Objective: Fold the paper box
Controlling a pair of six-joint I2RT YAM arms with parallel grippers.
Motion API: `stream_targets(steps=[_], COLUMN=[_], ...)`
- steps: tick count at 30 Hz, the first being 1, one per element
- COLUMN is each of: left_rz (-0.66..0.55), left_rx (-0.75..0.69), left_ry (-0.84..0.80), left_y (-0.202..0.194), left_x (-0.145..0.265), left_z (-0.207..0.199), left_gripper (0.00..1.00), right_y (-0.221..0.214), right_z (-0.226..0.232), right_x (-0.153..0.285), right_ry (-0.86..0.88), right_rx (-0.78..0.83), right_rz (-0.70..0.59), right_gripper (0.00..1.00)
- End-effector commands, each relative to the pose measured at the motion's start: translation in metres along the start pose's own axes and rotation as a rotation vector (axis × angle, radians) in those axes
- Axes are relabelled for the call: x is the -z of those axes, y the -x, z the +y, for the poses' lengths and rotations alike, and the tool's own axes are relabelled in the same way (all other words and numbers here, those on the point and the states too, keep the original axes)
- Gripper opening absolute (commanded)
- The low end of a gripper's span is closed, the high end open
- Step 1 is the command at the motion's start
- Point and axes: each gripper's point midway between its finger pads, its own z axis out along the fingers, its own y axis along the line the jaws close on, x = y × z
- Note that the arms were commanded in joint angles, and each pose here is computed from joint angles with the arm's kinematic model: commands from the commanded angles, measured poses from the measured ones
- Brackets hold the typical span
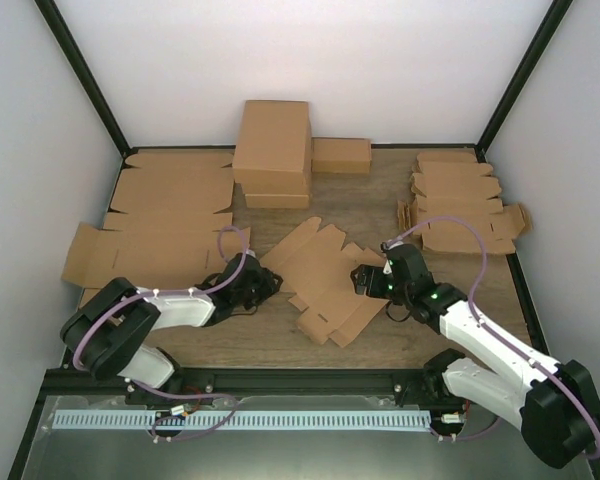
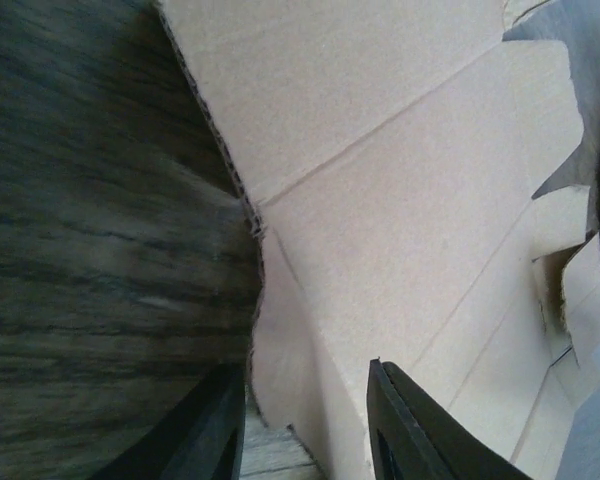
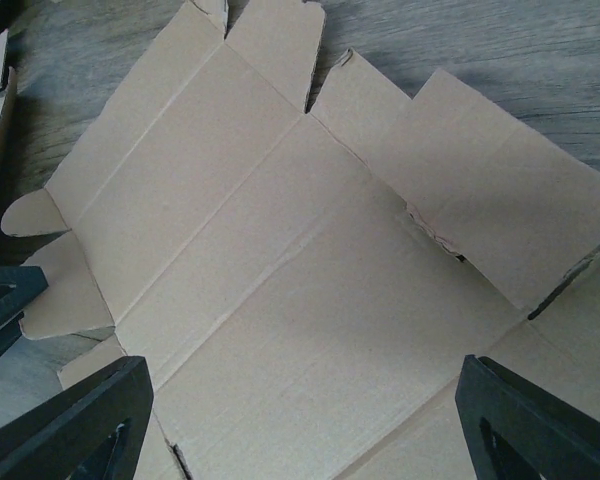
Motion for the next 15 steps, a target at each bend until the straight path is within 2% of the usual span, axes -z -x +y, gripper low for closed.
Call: stream_targets(steps=[1, 5, 11, 15], left_rz=[-0.034, -0.036, -0.074, -0.128], left_rx=[0.012, 0.023, 0.042, 0.049], left_ry=[-0.062, -0.061, -0.071, -0.099], left_y=[0.010, 0.009, 0.006, 0.006], left_x=[-0.005, -0.003, 0.020, 0.043], left_z=[-0.021, -0.020, -0.016, -0.024], left_gripper=[0.32, 0.05, 0.04, 0.04], right_y=[0.009, 0.010, 0.000, -0.013], right_z=[0.004, 0.002, -0.014, -0.016], right_x=[0.006, 0.009, 0.021, 0.031], right_ry=[0.013, -0.001, -0.105, -0.092], right_rx=[-0.010, -0.046, -0.233, -0.334], right_rz=[-0.035, -0.030, 0.017, 0.038], right_gripper=[0.87, 0.87, 0.87, 0.87])
